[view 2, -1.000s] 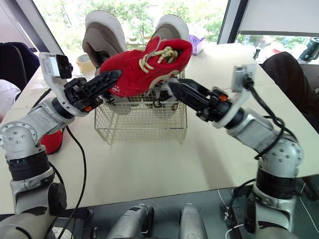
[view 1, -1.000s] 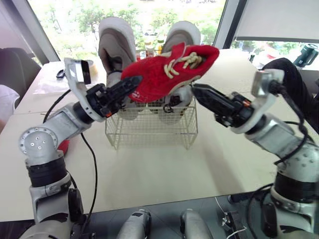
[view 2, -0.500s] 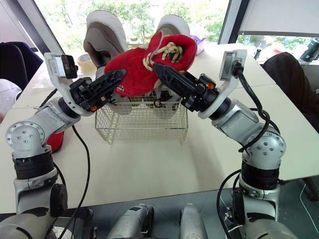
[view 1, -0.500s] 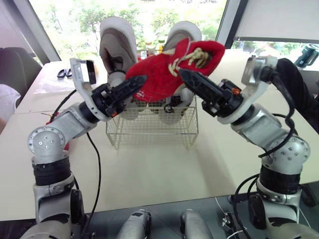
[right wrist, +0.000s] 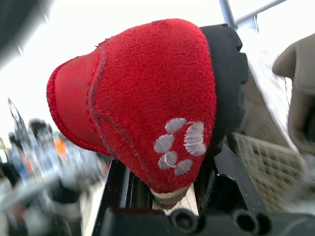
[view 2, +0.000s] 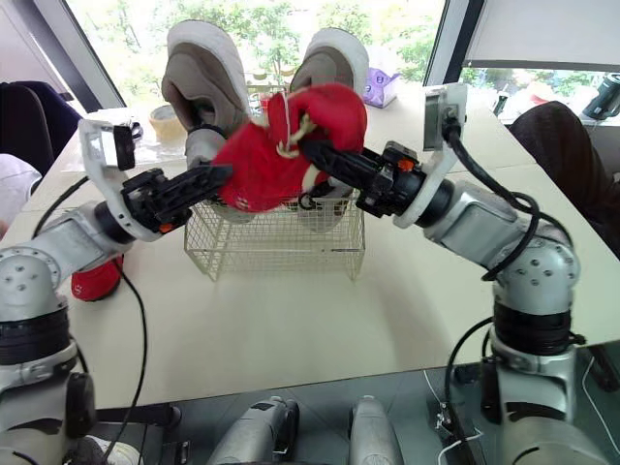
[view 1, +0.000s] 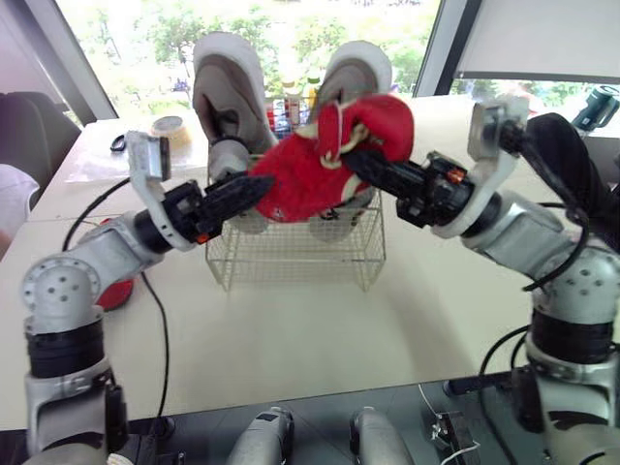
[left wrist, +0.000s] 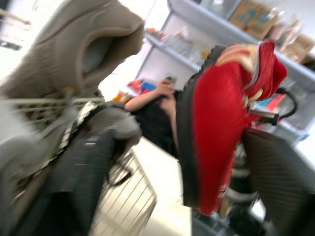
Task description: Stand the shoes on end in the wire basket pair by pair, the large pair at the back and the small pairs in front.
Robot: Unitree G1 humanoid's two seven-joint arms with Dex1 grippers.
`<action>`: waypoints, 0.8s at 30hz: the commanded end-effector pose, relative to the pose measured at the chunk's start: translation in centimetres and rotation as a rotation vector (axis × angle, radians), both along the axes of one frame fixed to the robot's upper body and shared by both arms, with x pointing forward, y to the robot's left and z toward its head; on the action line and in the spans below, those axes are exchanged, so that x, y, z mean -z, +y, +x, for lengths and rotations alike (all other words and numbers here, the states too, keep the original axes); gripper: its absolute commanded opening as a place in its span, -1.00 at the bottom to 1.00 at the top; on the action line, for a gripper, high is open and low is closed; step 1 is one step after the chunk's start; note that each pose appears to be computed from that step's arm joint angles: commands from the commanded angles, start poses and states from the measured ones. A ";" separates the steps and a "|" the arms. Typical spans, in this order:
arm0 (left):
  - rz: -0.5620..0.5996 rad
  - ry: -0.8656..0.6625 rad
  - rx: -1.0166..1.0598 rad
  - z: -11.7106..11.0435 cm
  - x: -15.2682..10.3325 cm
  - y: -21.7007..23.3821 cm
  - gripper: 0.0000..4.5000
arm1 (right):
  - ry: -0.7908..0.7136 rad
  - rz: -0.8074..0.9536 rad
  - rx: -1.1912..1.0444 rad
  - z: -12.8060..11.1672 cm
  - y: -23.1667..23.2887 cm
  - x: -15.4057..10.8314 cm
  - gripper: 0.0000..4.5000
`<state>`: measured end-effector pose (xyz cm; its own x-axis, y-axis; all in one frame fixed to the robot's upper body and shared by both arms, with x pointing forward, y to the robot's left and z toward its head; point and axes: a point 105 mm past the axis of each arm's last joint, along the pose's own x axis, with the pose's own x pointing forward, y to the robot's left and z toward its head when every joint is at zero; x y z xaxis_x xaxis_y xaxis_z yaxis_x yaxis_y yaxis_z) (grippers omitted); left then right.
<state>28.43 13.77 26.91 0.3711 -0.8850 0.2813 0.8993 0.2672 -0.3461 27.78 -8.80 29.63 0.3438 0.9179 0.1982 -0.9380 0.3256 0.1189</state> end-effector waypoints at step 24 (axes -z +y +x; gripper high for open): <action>0.104 -0.038 -0.095 -1.5 0.9 1.6 1.00 | -0.343 -0.614 0.019 4.3 -2.2 6.3 0.34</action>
